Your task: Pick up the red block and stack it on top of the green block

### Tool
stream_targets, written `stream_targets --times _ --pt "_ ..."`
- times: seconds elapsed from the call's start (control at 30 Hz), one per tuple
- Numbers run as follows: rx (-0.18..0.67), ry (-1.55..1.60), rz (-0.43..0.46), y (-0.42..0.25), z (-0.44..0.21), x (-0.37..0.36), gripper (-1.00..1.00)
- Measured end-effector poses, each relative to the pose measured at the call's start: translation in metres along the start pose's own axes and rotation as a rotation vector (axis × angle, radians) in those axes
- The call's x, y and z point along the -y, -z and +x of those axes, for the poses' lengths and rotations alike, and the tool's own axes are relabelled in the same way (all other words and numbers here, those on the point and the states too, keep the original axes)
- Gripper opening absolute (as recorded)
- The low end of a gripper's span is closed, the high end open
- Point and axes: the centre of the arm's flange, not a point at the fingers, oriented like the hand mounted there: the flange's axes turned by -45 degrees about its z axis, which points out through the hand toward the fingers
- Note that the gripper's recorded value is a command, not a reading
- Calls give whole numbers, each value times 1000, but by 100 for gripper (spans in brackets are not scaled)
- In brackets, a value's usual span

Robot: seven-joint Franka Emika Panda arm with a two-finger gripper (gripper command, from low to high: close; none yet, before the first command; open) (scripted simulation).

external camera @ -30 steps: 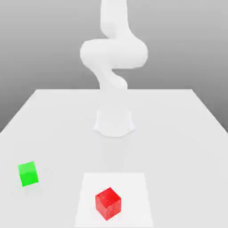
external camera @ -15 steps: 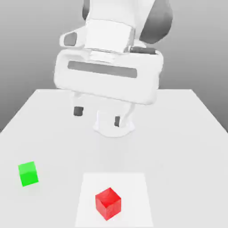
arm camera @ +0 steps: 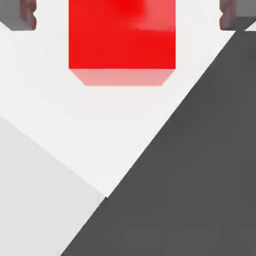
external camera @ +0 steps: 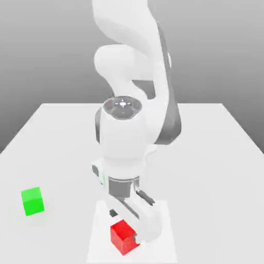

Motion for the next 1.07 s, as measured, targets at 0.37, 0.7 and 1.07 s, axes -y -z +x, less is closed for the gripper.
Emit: stream_targets --times 0.37,0.7,1.07 --pt "-2 -2 3 41 1 1 -100" --pt "-4 -722 -11 91 123 -228 -100" --pt "-2 -849 -1 37 127 -267 100"
